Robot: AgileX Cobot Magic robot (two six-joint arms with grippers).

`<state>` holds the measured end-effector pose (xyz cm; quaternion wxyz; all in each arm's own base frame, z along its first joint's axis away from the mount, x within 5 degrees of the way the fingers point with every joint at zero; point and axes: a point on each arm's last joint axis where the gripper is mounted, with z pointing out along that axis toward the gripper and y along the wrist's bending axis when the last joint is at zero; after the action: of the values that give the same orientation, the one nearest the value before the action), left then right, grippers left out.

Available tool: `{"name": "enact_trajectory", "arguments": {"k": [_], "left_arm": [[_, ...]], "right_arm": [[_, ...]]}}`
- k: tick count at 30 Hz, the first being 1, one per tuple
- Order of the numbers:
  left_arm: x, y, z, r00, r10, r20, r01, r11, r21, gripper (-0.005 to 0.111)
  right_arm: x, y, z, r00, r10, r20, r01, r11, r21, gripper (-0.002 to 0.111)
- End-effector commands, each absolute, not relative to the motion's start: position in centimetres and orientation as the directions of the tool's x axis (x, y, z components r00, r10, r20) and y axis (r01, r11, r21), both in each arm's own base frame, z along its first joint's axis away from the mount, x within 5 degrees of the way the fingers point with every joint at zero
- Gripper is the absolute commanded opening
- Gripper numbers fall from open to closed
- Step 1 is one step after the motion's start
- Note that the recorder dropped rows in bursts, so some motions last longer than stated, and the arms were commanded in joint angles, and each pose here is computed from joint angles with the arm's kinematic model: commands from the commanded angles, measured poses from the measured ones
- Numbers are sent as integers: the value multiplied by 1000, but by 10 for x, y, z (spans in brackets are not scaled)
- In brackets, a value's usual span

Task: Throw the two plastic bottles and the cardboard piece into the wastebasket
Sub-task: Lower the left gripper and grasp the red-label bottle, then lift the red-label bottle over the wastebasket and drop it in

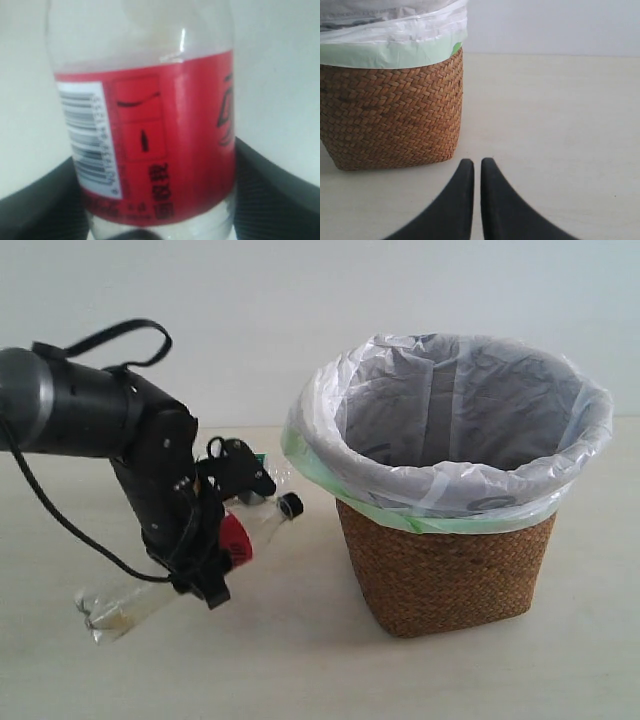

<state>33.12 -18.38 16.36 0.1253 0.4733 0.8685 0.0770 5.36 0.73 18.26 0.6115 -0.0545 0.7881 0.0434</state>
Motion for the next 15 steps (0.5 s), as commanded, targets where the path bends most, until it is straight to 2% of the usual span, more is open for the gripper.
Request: {"name": "enact_trajectory", "arguments": {"k": [1,3,5,10,13,15], "left_arm": [[331,-171,223,-581,756,-302,657,655,373,4],[333,-162,252,-608,704,-366,543,706,455,4],[336,-148,312,-611,608,-508,331,778,533,4],[336,-145,382,-558,436,-706,151,890,430,4],[335,-135,427,-531,374,-761,15,901,433,4],[333,-128,440,-548,370,-750,-45,882,468,4]], "right_arm": [[53,7,184,-229,-42,-973,-141,990,-9,2],[53,7,184,-229,-42,-973,-141,990,-9,2],[53,7,184,-229,-42,-973,-141,990,-9,2],[53,7,184,-229,-42,-973,-141,990,-9,2],[53,7,184,-229,-42,-973,-141,990,-9,2],[53,7,184,-229,-42,-973,-141,990,-9,2]]}}
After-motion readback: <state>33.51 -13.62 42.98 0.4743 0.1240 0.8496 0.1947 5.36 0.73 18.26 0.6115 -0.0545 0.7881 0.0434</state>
